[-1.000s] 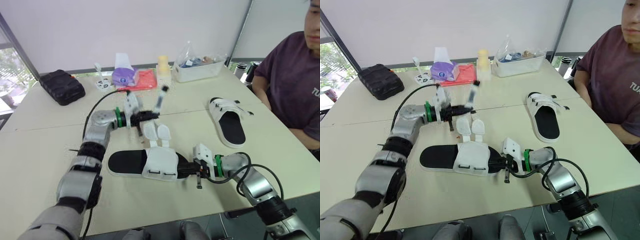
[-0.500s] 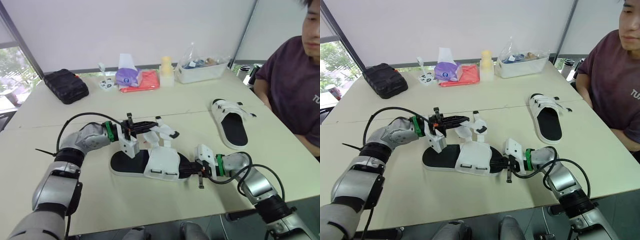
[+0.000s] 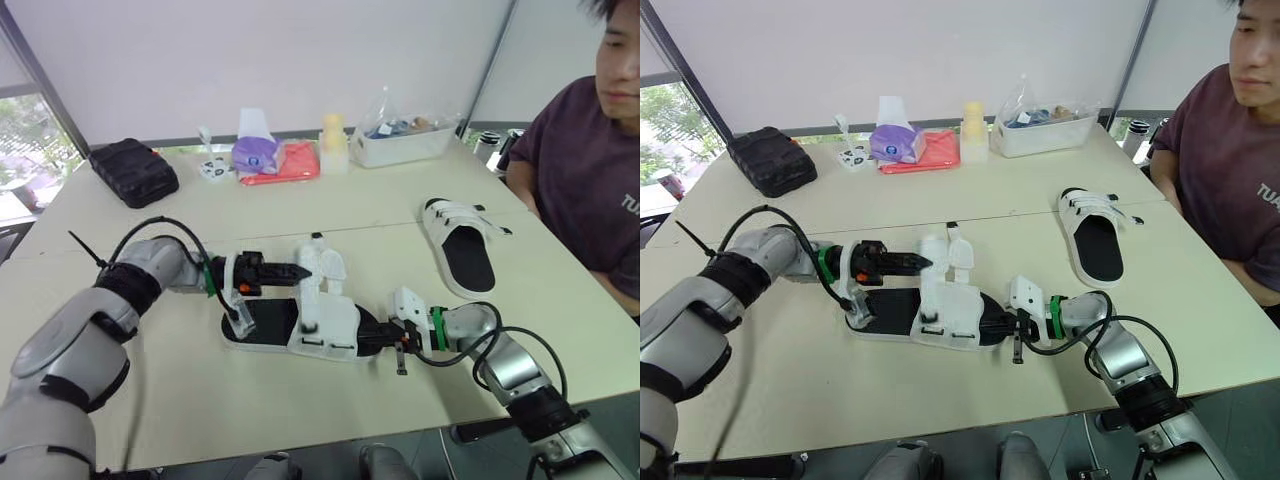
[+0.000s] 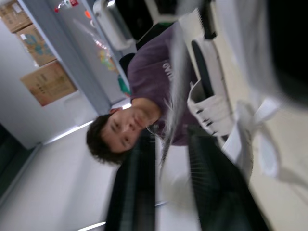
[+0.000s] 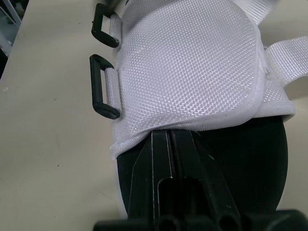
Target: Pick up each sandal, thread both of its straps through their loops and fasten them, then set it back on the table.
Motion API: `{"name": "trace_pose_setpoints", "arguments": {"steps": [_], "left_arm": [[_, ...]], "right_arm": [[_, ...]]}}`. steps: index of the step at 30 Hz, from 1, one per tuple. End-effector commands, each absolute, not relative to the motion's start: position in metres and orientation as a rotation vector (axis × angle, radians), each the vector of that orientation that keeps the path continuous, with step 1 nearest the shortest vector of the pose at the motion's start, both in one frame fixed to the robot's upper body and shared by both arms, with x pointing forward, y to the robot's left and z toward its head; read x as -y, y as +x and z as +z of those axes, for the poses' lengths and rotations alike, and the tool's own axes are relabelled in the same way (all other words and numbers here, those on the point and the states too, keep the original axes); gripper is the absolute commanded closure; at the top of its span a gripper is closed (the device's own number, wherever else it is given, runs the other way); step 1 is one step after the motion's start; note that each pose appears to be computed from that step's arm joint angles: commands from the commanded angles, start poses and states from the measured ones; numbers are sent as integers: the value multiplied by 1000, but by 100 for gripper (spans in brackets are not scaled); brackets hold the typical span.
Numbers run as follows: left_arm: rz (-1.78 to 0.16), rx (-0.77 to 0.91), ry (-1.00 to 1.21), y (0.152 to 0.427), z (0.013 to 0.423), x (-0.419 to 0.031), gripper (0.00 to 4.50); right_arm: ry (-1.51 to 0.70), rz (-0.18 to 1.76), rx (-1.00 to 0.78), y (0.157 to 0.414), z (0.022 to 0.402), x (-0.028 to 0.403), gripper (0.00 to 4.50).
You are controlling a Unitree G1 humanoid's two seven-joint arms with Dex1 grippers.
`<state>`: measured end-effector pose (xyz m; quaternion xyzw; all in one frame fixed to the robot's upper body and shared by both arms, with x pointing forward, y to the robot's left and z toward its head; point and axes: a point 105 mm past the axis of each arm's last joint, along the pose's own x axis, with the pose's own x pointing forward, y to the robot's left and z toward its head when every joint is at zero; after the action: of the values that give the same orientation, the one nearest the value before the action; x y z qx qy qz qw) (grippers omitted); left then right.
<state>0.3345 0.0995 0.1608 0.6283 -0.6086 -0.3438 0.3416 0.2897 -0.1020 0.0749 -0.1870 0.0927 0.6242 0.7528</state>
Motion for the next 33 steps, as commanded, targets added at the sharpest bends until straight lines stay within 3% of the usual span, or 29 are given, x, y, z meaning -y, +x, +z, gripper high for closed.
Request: {"name": "trace_pose_setpoints", "arguments": {"steps": [1, 8, 14, 20, 24, 25, 28, 33], "left_arm": [[-792, 1545, 1588, 342, 181, -107, 180], [-738, 1386, 1493, 338, 198, -130, 180], [-628, 1060, 1356, 348, 199, -167, 180], [-550, 530, 824, 369, 196, -185, 180], [-693, 172, -4, 361, 217, -172, 180], [-776, 148, -107, 351, 227, -163, 180], [-842, 56, -305, 340, 234, -160, 180], [-946, -167, -480, 319, 209, -146, 180]], "right_arm": [[-420, 1320, -325, 291, 49, 112, 450], [-431, 1314, -327, 297, 47, 114, 450], [-435, 1315, -327, 301, 44, 115, 450], [-434, 1319, -331, 300, 41, 114, 450], [-431, 1327, -334, 300, 39, 112, 450], [-430, 1330, -334, 300, 39, 111, 450], [-429, 1335, -334, 300, 38, 110, 450], [-428, 1340, -329, 300, 38, 106, 450]]}}
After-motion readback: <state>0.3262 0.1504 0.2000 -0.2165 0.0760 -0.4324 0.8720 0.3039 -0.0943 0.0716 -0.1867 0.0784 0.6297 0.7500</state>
